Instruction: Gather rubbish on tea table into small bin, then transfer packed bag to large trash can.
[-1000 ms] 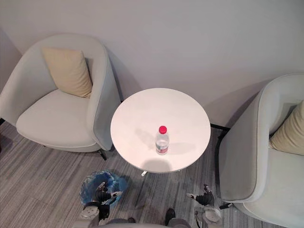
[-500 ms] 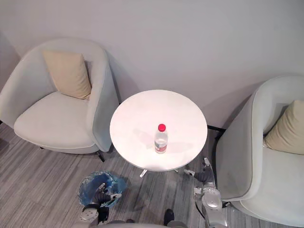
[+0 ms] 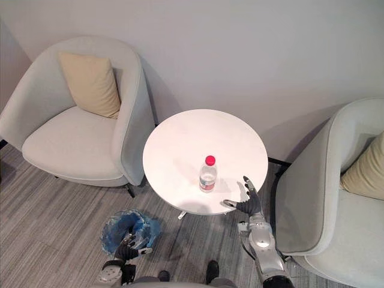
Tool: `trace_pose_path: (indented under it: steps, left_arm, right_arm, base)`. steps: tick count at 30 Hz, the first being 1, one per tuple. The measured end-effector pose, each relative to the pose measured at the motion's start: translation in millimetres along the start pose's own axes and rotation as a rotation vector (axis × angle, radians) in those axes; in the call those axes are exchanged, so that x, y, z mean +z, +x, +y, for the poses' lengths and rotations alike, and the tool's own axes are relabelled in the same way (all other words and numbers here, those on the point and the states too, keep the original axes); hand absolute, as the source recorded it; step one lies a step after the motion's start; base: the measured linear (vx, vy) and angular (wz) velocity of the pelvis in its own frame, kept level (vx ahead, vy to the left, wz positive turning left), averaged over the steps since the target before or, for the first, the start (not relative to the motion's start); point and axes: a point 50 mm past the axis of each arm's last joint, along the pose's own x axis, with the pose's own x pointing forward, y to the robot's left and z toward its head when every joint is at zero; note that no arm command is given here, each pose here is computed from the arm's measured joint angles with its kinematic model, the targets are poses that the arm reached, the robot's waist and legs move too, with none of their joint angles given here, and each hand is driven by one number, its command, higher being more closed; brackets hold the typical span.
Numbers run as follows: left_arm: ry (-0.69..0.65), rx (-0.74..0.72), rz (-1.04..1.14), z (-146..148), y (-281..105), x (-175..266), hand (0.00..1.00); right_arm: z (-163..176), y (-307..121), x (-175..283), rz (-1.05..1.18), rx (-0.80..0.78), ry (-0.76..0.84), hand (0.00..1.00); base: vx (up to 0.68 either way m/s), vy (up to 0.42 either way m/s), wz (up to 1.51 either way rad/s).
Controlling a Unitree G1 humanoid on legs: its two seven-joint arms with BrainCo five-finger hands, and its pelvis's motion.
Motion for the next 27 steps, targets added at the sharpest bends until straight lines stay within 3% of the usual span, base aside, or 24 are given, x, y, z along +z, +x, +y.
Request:
trace_pose_path:
  steps: [21,22,27]
  left_arm:
    - [-0.021,0.0,-0.03,-1.2,0.4,5.7,0.0]
    - [-0.022,0.0,-0.032,-1.2,0.6,6.4,0.0]
    - [-0.046,0.001,-0.06,-1.6,2.2,13.3,0.0]
  right_arm:
    - [25.7,39.7,34.6,-0.079,0.038,0.003,0.0]
    - [26.1,40.8,36.0,-0.082,0.037,0.007,1.0]
    - [26.0,52.3,46.8,-0.096,0.004,0.029,1.0]
  base:
    - [-0.02,0.007,0.08]
    - [-0.03,0.014,0.04]
    - [-0.01,0.001,0.08]
